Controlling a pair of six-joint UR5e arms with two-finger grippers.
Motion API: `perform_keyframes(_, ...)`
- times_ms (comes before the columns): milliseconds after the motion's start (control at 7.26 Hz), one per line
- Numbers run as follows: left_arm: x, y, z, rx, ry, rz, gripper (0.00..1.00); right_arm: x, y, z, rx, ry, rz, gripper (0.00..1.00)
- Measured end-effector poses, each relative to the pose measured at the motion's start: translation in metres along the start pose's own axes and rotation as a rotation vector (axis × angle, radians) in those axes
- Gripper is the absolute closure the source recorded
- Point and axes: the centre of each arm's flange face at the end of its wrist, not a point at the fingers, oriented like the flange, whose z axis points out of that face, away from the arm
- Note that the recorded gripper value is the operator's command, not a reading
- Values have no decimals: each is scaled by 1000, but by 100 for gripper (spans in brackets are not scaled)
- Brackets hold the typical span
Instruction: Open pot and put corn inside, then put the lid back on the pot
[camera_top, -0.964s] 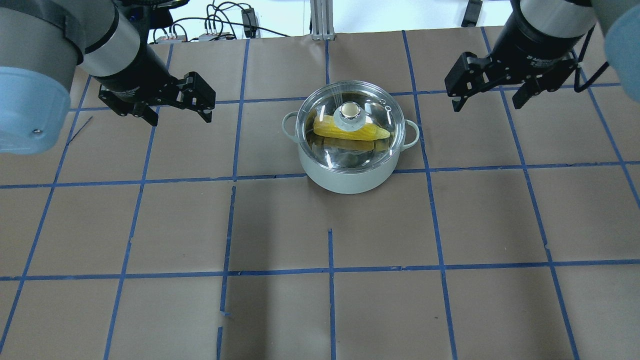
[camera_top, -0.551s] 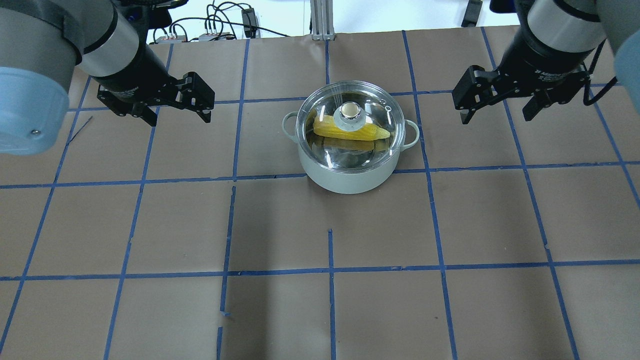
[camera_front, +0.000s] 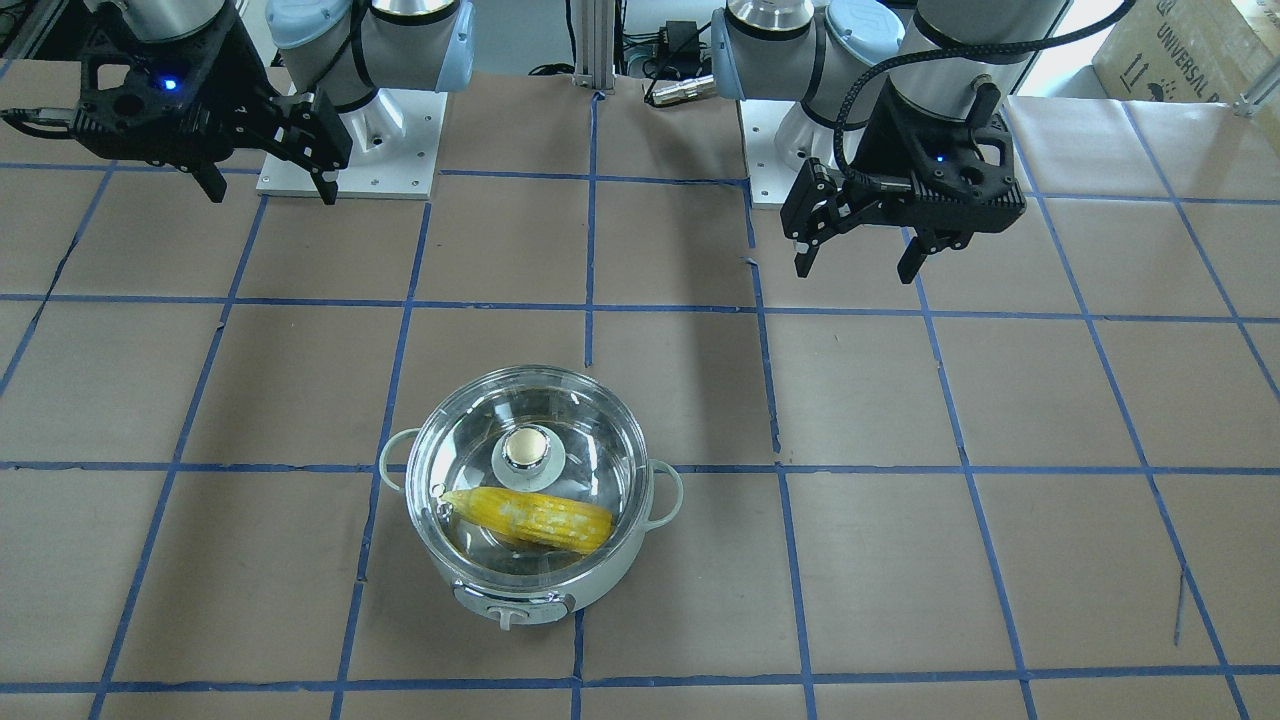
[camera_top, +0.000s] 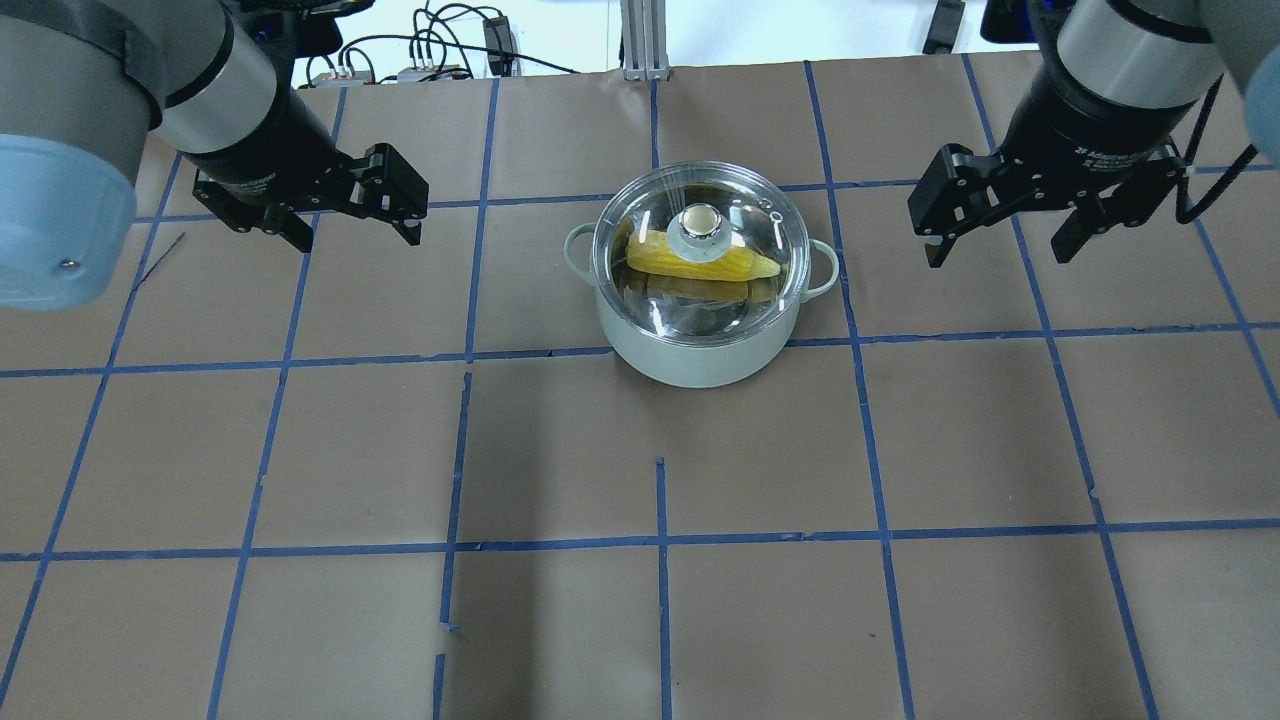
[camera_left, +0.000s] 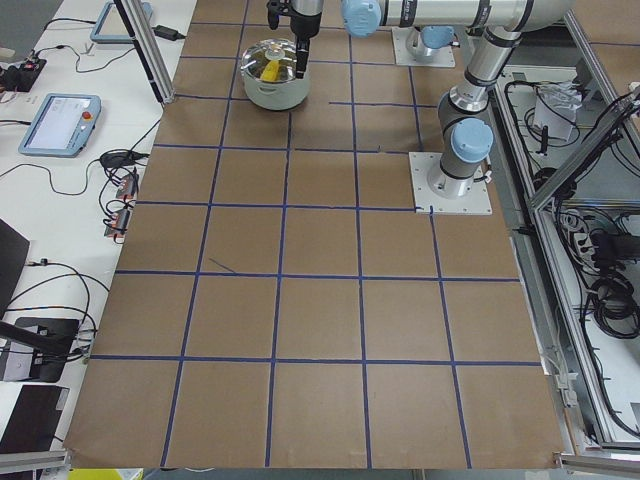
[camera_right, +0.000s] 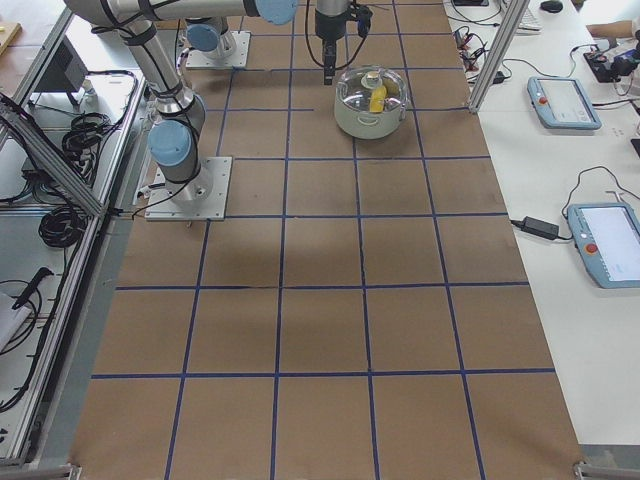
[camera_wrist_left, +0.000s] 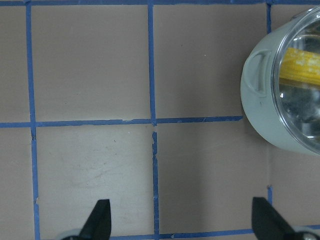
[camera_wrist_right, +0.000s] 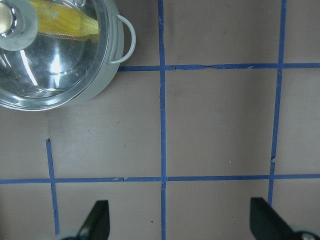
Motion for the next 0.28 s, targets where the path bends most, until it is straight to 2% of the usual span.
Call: perform_keyframes(275, -1, 0, -1, 1, 2, -3, 0, 0, -5, -7, 8, 3, -1, 0)
